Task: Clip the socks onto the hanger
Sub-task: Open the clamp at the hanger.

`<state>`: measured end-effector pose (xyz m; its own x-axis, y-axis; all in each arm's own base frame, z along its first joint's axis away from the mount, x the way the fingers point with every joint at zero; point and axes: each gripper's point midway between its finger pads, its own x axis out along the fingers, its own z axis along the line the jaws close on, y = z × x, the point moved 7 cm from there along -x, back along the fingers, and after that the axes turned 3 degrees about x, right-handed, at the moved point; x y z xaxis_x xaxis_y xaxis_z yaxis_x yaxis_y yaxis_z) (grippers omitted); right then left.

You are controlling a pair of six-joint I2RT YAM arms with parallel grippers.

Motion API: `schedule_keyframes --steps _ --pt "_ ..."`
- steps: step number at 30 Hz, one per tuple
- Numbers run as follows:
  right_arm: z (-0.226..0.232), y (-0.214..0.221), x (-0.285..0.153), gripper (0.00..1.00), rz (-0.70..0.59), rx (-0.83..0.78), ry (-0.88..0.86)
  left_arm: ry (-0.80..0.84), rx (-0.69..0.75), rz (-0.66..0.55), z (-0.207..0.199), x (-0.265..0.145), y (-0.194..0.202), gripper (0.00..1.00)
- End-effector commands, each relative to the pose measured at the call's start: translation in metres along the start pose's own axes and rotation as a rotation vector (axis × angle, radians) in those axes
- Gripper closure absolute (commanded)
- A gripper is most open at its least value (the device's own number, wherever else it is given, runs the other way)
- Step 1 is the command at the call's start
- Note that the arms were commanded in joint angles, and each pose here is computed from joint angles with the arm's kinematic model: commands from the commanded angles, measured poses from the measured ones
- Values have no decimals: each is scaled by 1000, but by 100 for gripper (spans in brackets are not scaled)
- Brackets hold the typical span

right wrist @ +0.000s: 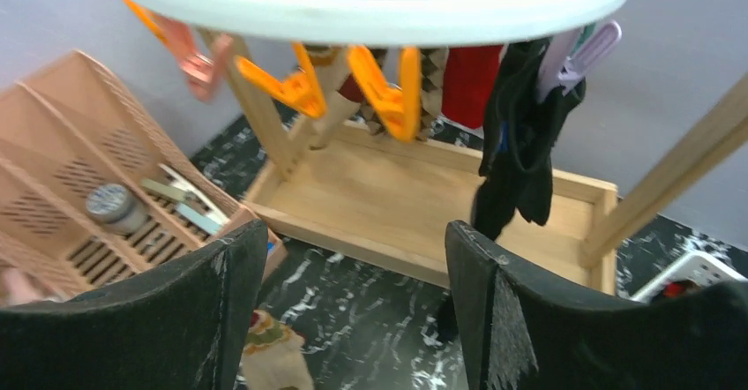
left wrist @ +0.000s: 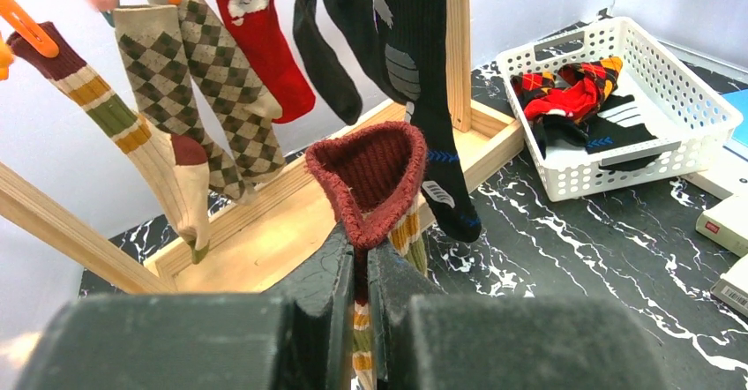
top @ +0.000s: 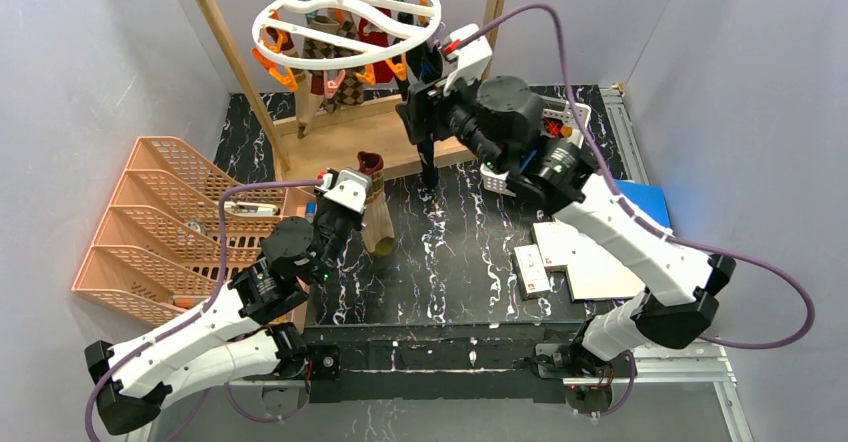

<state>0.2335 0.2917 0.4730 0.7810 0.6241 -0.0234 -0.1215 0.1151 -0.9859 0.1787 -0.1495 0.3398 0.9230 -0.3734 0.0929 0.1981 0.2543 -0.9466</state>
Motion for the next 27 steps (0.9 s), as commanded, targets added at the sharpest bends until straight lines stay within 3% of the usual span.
schedule_keyframes --steps 1,11,27 --pt "-19 -3 13 18 -86 -125 166 -16 -32 -41 2 1 -7 100" --pt "8 -2 39 13 -193 -128 80 -34 -21 -36 5 -2 -4 100" --pt "46 -5 69 20 -276 -63 28 -62 -32 -25 18 -18 2 100"
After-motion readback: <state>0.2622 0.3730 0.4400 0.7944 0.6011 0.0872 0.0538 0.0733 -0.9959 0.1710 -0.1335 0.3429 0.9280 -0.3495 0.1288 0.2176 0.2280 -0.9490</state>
